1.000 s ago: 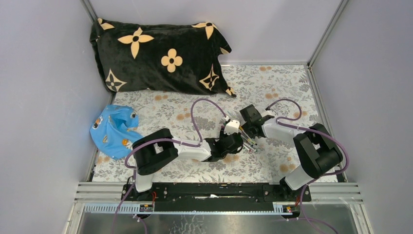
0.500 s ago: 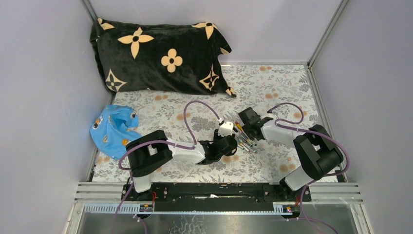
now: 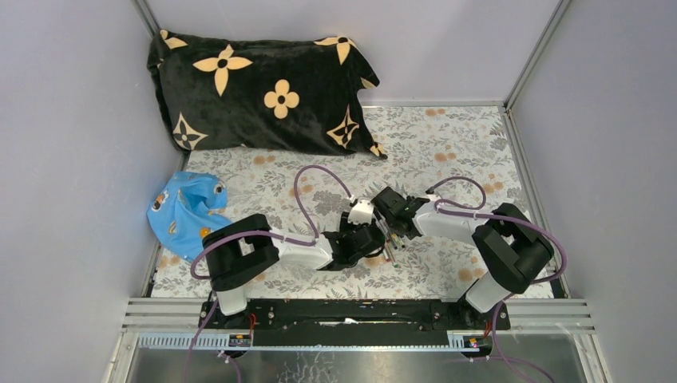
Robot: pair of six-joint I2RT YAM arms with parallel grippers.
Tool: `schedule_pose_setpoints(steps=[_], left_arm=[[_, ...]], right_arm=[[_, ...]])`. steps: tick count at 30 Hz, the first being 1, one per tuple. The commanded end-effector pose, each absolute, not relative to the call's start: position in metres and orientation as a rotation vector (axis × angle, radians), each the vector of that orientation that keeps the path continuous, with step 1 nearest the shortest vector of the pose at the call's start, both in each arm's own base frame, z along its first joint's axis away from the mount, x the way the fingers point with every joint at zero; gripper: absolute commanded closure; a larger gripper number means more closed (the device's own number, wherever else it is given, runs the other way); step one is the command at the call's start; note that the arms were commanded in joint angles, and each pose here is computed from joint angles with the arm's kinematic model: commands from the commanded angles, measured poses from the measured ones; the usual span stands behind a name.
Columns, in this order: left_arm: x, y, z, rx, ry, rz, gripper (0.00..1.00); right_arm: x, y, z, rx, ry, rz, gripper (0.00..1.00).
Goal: Open the pen caps
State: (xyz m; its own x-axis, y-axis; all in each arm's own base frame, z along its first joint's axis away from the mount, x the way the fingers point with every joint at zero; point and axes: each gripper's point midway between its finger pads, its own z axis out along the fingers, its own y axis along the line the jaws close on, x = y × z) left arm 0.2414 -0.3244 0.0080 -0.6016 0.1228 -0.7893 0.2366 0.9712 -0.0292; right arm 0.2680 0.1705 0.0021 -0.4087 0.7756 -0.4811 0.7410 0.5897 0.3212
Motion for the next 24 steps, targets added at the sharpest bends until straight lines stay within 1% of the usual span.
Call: schedule_pose_setpoints(steps=[1, 15, 19, 24], left_arm=[[0.219, -0.274, -0.027, 0.311, 2.328, 0.036, 0.46], [0.212, -0.244, -0.017, 0.194, 2.314, 0.068, 0.43], [0.211, -0.238, -0.008, 0.168, 2.304, 0.058, 0.42], [0.21, -0.236, 0.004, 0.14, 2.294, 0.032, 0.37]], right_arm=[[0.157, 0.126, -0.056, 1.166, 2.528, -0.42, 0.66], [0.153, 0.124, -0.054, 1.154, 2.497, -0.449, 0.66], [0.16, 0.117, -0.042, 1.121, 2.45, -0.467, 0.64], [0.177, 0.112, -0.026, 1.026, 2.394, -0.505, 0.59]])
